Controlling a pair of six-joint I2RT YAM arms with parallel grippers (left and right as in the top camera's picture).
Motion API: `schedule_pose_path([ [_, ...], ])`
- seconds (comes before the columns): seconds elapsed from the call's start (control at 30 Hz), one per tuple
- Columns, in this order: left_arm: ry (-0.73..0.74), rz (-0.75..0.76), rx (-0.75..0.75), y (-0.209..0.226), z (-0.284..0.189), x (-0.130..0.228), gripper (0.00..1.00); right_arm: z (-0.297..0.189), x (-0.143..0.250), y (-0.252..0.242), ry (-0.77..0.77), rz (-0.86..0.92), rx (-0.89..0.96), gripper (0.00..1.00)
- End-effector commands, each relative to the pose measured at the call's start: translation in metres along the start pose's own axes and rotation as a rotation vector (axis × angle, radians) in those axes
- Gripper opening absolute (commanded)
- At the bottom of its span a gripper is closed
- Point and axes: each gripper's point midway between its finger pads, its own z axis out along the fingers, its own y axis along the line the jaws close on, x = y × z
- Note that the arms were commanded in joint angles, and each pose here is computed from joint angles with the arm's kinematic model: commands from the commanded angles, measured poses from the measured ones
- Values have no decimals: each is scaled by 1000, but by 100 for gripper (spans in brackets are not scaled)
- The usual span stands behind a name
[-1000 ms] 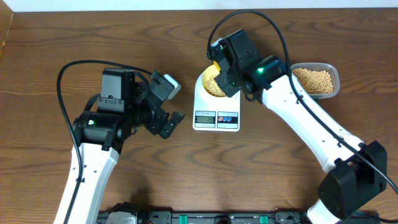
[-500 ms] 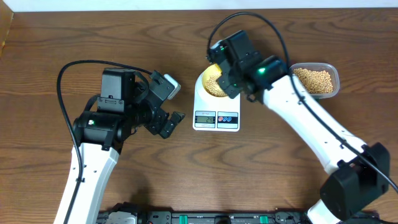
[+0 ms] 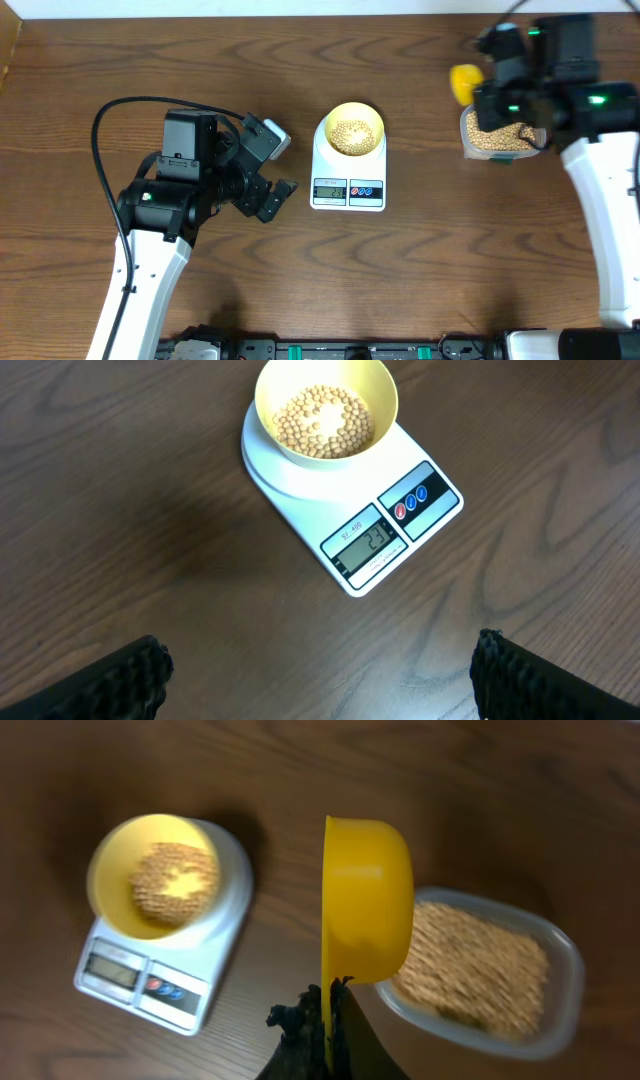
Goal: Scoop item into bowl and weigh 50g on scale
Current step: 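Move the empty scoop back to the soybean tub with the right gripper, then scoop soybeans again from the tub with the right gripper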
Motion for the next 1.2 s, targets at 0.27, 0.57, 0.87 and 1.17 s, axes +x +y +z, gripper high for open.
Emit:
schedule_pose_path([
  [0.27,2,9,12,-1,2,1,98,28,45,-87,171,218,118,1],
  [0.57,2,9,12,-1,2,1,98,55,76,-105,314,260,145,1],
  [0.87,2,9,12,-1,2,1,97,68,88,-113,360,282,144,1],
  [1.17,2,9,12,-1,2,1,98,70,91,-123,346,302,153,1],
])
